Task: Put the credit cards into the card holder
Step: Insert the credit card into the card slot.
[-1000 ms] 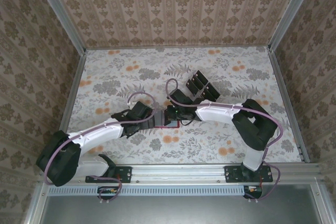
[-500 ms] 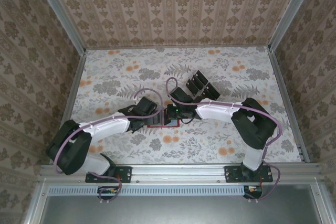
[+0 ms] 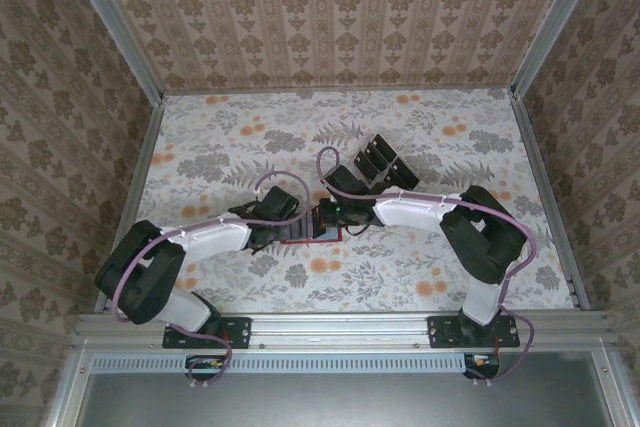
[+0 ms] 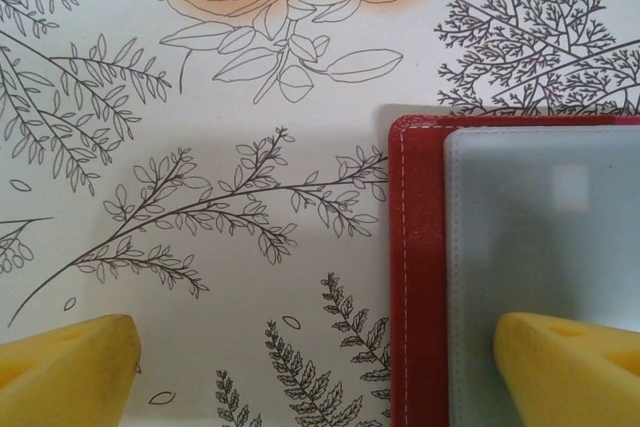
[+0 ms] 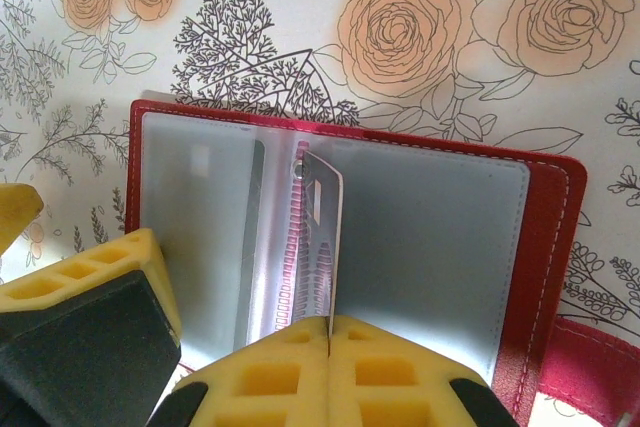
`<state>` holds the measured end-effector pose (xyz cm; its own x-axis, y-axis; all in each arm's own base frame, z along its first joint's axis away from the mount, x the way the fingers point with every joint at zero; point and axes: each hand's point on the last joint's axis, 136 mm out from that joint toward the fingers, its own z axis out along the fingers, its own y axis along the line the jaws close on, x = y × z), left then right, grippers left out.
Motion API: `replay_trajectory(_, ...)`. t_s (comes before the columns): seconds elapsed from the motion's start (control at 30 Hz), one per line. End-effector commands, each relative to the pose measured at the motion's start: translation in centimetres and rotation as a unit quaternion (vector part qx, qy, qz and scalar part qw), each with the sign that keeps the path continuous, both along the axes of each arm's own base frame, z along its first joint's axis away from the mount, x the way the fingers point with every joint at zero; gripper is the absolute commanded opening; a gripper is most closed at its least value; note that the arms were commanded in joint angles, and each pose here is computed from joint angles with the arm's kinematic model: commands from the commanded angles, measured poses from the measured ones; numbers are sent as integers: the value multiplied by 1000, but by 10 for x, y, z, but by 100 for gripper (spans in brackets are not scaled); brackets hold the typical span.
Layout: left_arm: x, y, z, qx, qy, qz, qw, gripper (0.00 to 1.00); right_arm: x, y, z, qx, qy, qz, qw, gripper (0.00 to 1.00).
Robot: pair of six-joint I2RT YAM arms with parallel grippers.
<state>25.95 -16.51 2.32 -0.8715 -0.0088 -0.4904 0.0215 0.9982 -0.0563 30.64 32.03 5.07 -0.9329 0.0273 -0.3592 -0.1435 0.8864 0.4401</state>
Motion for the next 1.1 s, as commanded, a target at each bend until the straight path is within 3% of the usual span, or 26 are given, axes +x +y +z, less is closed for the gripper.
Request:
replay_trajectory(0.0, -14, 19, -13, 25, 24, 17, 999, 100, -10, -16, -24, -32, 38, -2, 999, 0)
replay_trajectory(0.47, -21, 22, -13, 22, 28, 26, 999, 100, 12, 11, 42, 110, -2, 7, 994, 0)
replay_trajectory(1.07, -29, 29, -16, 28, 35, 35, 998, 100, 18, 22, 31, 205, -3, 26, 978, 0)
